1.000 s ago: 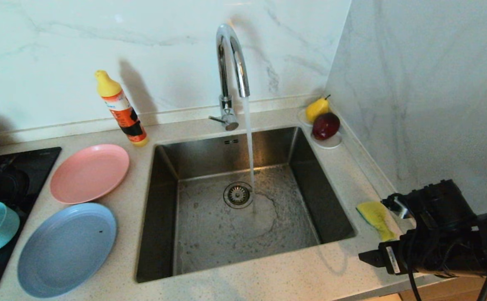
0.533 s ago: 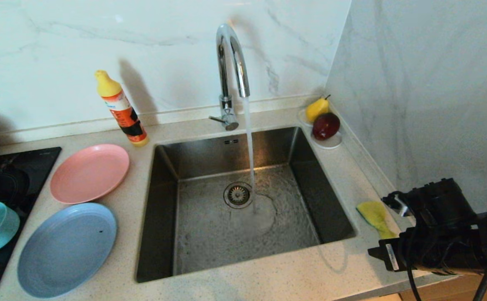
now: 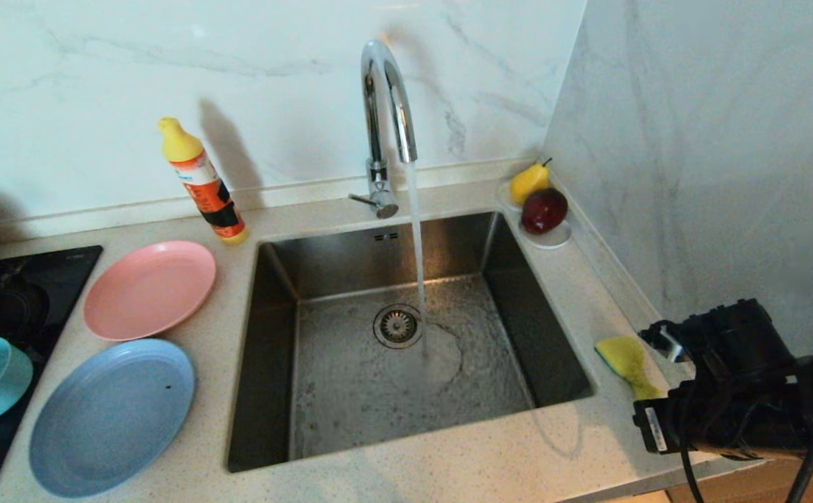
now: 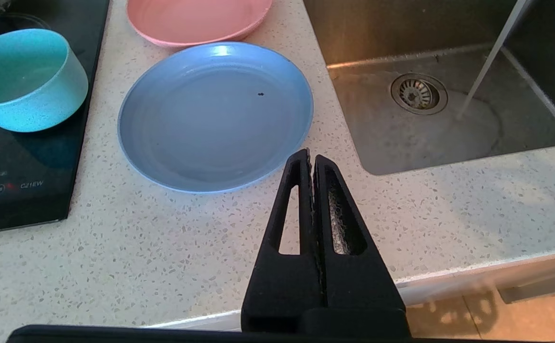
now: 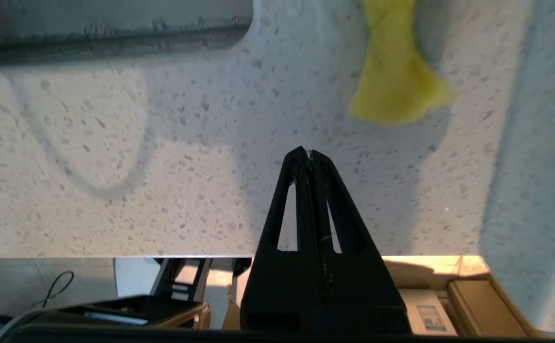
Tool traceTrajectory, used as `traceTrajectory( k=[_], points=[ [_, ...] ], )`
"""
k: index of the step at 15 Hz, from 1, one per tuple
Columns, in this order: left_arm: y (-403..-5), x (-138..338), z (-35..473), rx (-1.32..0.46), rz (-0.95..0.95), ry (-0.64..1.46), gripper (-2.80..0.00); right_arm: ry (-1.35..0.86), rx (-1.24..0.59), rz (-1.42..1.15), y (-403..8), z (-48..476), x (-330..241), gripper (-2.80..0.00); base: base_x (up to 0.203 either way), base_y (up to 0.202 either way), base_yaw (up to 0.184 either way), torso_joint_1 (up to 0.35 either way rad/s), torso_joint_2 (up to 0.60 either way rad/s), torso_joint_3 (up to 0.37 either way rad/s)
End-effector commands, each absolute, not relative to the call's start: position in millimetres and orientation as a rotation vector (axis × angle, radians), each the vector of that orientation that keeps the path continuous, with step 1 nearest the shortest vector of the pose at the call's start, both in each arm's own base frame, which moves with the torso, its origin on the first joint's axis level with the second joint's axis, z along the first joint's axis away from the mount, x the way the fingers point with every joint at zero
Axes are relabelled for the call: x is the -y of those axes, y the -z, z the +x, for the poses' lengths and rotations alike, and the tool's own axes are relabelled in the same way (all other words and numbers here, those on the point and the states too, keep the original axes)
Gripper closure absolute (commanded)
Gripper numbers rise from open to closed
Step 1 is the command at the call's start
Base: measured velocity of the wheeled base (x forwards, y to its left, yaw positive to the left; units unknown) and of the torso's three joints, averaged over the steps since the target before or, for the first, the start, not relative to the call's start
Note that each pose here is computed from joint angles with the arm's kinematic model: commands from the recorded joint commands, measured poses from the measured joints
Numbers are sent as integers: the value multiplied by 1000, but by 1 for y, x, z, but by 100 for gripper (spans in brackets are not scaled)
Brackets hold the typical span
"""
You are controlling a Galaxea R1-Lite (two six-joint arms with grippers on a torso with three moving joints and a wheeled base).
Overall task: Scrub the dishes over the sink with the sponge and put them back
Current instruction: Pick up a bowl and the sponge
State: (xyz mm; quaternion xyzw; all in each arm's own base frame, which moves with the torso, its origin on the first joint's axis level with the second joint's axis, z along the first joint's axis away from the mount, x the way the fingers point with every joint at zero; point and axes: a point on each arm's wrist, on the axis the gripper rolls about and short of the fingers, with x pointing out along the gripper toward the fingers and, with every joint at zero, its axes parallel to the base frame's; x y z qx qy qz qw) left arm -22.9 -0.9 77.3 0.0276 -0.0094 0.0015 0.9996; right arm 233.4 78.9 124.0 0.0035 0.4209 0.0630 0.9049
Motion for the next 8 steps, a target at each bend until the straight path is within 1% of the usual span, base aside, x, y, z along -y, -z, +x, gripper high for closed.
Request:
traceTrajectory(
  k=[1,2,3,8],
  points=[
    [-72,1,-21,0,55,-2,0,-133,-836,10,-132,232,-78,0,0,0,0,0,0,0],
    [-72,1,-21,0,55,-3,0,-140,-834,-5,-132,232,-78,0,0,0,0,0,0,0],
    [-72,1,-21,0,55,-3,0,-149,-837,-27,-131,231,-78,-280,0,0,0,0,0,0],
    [-72,1,-21,0,55,-3,0,-146,-821,-35,-134,241,-81,-280,0,0,0,0,0,0]
  ],
)
